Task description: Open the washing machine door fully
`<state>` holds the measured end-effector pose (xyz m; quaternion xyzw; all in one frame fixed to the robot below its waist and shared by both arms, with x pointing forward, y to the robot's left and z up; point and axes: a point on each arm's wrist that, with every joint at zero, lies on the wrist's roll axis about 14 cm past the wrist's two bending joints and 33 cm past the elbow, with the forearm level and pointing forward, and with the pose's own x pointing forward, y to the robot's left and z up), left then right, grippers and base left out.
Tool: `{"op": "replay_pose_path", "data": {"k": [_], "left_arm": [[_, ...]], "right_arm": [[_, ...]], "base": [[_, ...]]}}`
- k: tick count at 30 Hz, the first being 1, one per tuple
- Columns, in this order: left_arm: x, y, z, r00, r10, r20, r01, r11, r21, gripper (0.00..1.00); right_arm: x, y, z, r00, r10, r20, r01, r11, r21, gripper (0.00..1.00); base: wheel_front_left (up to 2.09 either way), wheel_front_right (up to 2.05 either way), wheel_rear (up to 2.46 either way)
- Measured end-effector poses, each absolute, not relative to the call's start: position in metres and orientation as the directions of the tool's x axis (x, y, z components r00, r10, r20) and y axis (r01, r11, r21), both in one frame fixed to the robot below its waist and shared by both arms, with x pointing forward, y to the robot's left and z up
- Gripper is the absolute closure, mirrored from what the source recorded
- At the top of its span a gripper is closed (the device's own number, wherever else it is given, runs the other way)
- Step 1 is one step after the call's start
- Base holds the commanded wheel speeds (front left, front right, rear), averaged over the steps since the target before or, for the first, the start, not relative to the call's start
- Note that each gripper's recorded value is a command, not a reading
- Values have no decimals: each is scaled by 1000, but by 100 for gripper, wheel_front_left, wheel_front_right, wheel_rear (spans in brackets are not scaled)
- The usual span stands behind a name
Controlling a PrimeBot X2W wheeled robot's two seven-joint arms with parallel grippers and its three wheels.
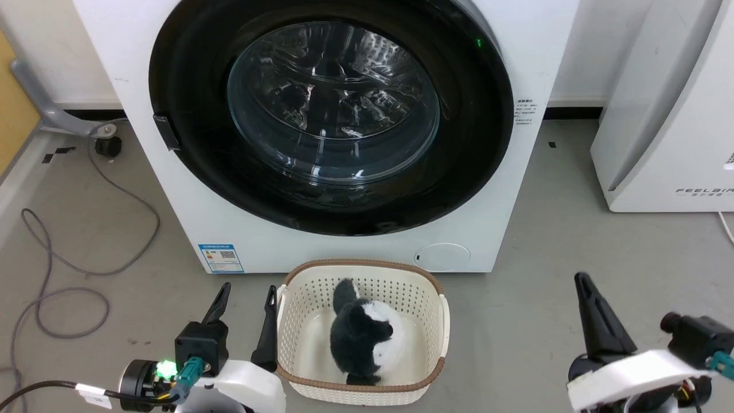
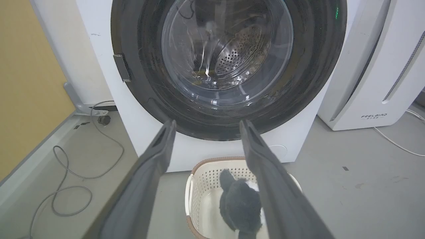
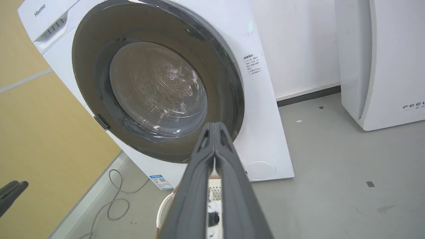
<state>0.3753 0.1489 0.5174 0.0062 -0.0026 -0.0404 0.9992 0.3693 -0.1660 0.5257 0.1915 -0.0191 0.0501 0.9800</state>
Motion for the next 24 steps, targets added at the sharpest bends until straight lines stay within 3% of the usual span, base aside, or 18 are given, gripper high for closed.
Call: {"op": "replay_pose_path", "data": {"k": [11,24], "left_arm": [[385,147,514,996,-86,7,86,996,3,0],[407,141,513,995,-96,26,96,995,1,0]], "right_arm": [[402,-184,542,993,39,109,-91,844,528,100],[469,-218,558,993,2,115,-75,769,634,100]], "base": [[0,0,0],[0,0,0]]}}
